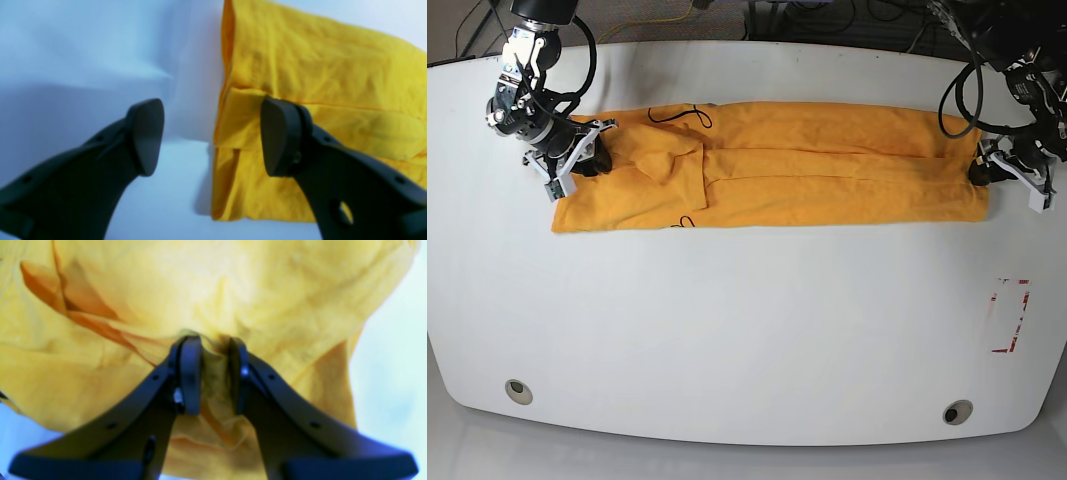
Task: Layout the t-shirt on the table in an organized manner, then fold the t-shirt properly
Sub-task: 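Hold the strip end with the left gripper and drag it toward the right gripper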
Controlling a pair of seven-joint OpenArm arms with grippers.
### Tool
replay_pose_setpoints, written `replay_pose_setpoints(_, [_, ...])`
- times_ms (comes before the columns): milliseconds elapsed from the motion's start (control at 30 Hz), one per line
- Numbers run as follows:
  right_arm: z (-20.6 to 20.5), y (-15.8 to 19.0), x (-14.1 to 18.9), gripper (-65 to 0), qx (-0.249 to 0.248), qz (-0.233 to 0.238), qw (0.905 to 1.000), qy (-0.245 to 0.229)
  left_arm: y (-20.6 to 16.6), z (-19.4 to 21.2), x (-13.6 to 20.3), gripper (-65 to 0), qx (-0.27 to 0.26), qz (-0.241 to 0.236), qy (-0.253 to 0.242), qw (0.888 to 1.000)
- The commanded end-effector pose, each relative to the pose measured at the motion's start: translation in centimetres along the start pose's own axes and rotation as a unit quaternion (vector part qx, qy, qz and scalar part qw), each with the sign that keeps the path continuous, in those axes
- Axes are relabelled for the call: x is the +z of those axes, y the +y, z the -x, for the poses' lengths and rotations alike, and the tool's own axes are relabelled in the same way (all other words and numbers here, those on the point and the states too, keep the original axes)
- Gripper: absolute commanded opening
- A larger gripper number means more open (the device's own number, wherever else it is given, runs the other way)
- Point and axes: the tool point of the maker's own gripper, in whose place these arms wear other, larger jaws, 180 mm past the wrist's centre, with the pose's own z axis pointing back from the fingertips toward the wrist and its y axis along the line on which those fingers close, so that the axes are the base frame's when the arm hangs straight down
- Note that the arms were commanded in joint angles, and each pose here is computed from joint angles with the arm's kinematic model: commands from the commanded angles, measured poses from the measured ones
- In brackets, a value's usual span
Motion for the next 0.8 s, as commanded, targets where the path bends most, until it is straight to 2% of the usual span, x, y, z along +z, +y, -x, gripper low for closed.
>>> replay_pose_setpoints(0, [2.6,-0.8,0.3,-51.2,0.011,0.019,0.9978,0.063,-0.4,-1.2,0.0,-22.5,-0.017,0.006,-0.010,1.000])
replay_pose_setpoints(367, [2.6,-0.8,0.3,-51.2,0.011,0.019,0.9978,0.063,-2.4,1.2,-1.3,-23.2,-0.053,0.027,0.039,0.997])
replay_pose_setpoints(433, [2.6,-0.8,0.3,-51.2,0.011,0.019,0.9978,0.063,-2.6,1.4,-1.4,-25.4,-0.056,0.030,0.042,0.997])
replay_pose_setpoints(767, [2.4,-0.9,0.3,-51.2,0.009,0.020,0.9981,0.058,-3.5,1.7,-1.9,-54.7,-0.076,0.038,0.056,0.995])
